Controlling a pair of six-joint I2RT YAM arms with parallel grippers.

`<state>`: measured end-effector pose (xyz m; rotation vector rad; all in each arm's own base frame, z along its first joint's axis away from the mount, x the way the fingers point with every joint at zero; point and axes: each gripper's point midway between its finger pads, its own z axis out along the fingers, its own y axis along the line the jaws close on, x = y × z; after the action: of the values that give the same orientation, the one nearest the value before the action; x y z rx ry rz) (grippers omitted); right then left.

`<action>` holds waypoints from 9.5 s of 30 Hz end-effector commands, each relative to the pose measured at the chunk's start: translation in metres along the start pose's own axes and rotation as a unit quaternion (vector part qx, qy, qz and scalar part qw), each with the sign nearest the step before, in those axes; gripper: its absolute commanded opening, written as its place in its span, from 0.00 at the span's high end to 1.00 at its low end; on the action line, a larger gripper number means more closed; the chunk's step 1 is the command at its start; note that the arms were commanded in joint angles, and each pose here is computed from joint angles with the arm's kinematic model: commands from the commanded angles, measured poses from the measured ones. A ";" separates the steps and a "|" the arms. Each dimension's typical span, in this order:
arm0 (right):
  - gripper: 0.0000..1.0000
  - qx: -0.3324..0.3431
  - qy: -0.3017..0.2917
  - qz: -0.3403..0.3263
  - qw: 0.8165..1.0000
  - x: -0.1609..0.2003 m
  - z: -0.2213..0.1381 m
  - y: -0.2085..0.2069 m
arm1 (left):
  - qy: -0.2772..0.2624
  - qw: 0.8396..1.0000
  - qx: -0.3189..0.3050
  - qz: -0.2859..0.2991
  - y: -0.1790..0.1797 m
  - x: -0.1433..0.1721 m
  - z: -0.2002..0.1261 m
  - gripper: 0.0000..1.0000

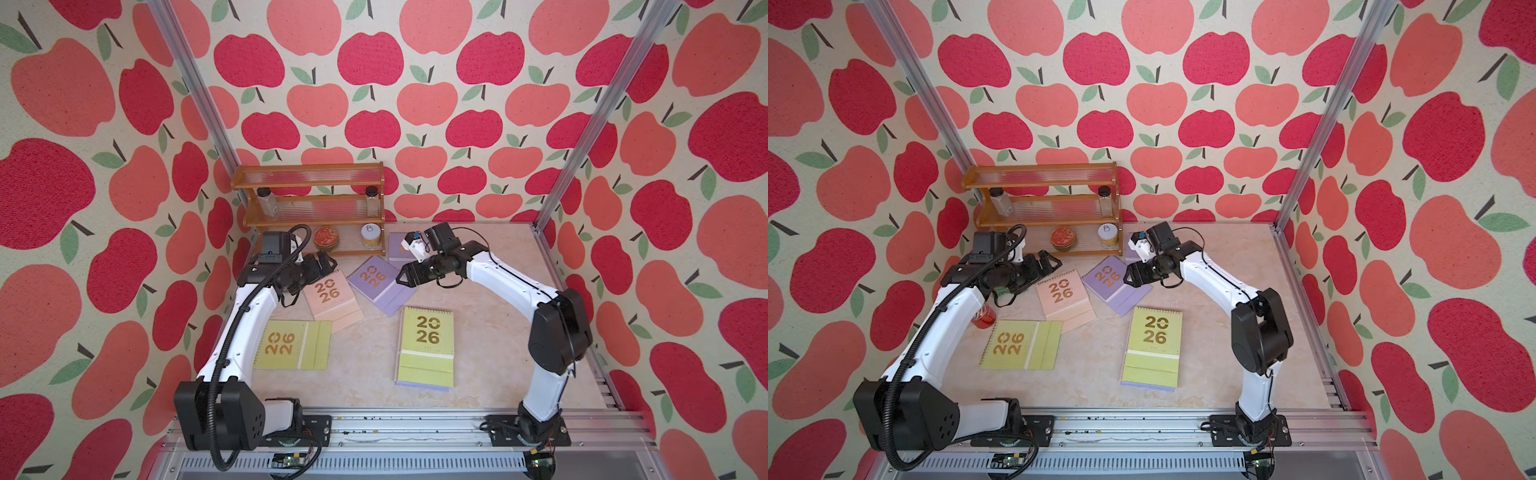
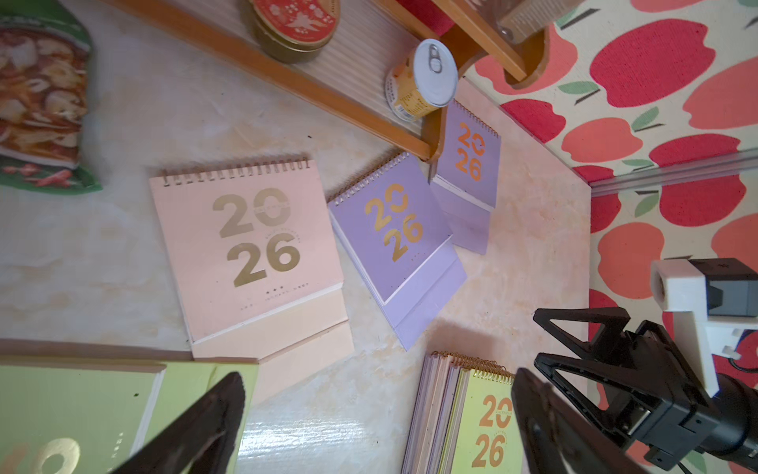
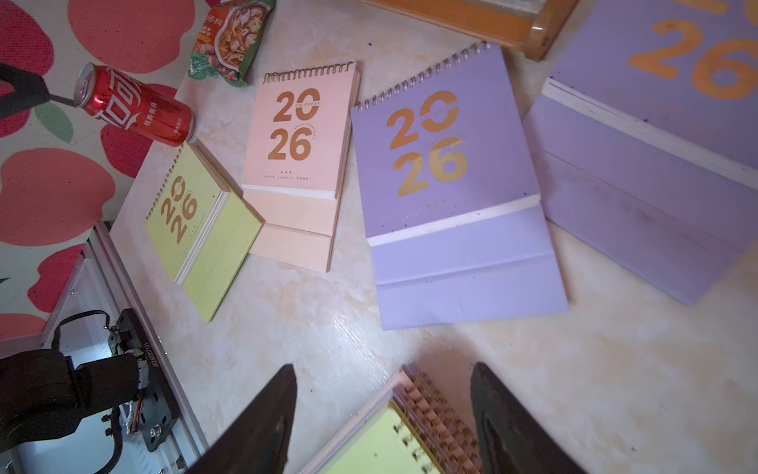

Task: Stack the calendars
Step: Pick up the calendar at the center of the board, then place the calendar at the calendar.

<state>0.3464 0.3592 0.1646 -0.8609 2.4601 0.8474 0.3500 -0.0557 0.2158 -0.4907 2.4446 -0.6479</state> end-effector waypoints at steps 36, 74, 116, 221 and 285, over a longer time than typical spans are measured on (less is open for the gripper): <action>0.31 -0.139 0.049 0.014 0.989 -0.019 0.189 0.049 | 0.108 0.982 -0.088 -0.128 0.126 0.044 0.128 0.04; 0.34 -0.235 0.067 0.061 0.968 0.000 0.185 0.078 | 0.138 0.982 -0.051 -0.122 0.112 0.061 0.161 0.06; 0.34 -0.115 0.108 0.086 0.984 0.013 0.171 0.028 | 0.144 0.979 -0.066 -0.130 0.118 0.072 0.157 0.08; 1.00 -0.211 -0.114 0.026 0.970 -0.067 -0.051 0.043 | -0.040 0.958 0.282 0.028 -0.056 -0.024 0.026 0.00; 0.46 -0.299 -0.148 0.042 0.942 -0.010 -0.133 0.020 | 0.051 0.845 0.488 0.212 -0.193 0.015 -0.005 1.00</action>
<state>0.3304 0.2967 0.2662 -0.6677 2.0560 1.6920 0.3800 -0.2107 0.3050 0.3754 1.8865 -1.5524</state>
